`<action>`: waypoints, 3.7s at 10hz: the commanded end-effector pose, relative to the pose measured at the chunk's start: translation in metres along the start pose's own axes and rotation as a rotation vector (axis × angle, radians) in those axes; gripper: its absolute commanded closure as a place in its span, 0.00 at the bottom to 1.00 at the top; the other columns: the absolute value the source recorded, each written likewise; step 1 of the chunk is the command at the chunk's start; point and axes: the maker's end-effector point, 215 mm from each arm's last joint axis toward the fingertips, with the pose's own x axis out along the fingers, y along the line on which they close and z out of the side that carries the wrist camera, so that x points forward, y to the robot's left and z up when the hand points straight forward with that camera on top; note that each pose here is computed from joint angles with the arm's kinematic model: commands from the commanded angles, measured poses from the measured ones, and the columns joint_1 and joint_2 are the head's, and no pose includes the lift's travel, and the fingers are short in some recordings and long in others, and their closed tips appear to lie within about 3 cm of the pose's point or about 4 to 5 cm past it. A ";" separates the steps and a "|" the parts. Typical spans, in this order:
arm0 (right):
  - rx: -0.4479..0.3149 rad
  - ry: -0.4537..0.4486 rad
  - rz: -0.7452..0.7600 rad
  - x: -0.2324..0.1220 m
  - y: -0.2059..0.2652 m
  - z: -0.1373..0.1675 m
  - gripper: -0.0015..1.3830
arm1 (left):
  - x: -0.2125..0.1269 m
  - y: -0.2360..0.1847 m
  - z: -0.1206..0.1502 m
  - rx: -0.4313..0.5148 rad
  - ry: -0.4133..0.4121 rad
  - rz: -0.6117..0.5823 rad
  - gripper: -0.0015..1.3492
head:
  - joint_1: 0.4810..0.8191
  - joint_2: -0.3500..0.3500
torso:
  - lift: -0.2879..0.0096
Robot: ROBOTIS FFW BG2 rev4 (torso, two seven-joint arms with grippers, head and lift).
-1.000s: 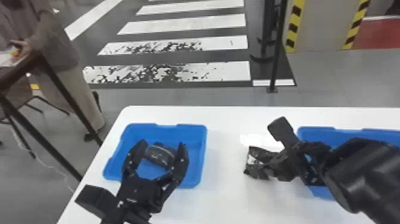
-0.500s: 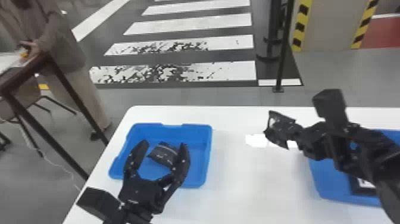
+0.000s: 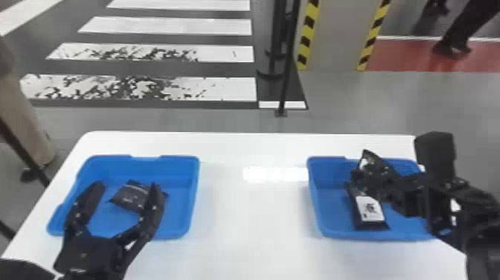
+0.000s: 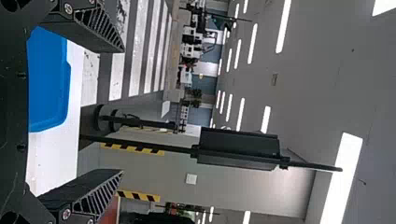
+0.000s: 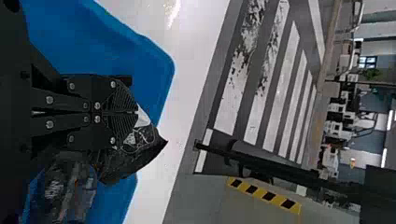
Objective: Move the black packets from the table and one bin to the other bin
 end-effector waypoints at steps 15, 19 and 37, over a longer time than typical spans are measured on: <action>0.123 -0.506 0.006 -0.148 0.005 0.013 0.09 | 0.046 0.073 -0.088 -0.034 0.320 0.090 0.08 | 0.63 0.39 | 0.60; 0.134 -0.334 0.042 -0.155 0.022 -0.033 0.09 | 0.083 0.120 -0.080 -0.037 0.331 0.145 0.09 | 0.63 0.51 | 0.60; 0.110 -0.209 0.072 -0.156 0.028 -0.069 0.09 | 0.081 0.098 -0.207 -0.224 0.785 0.141 0.09 | 0.63 0.46 | 0.60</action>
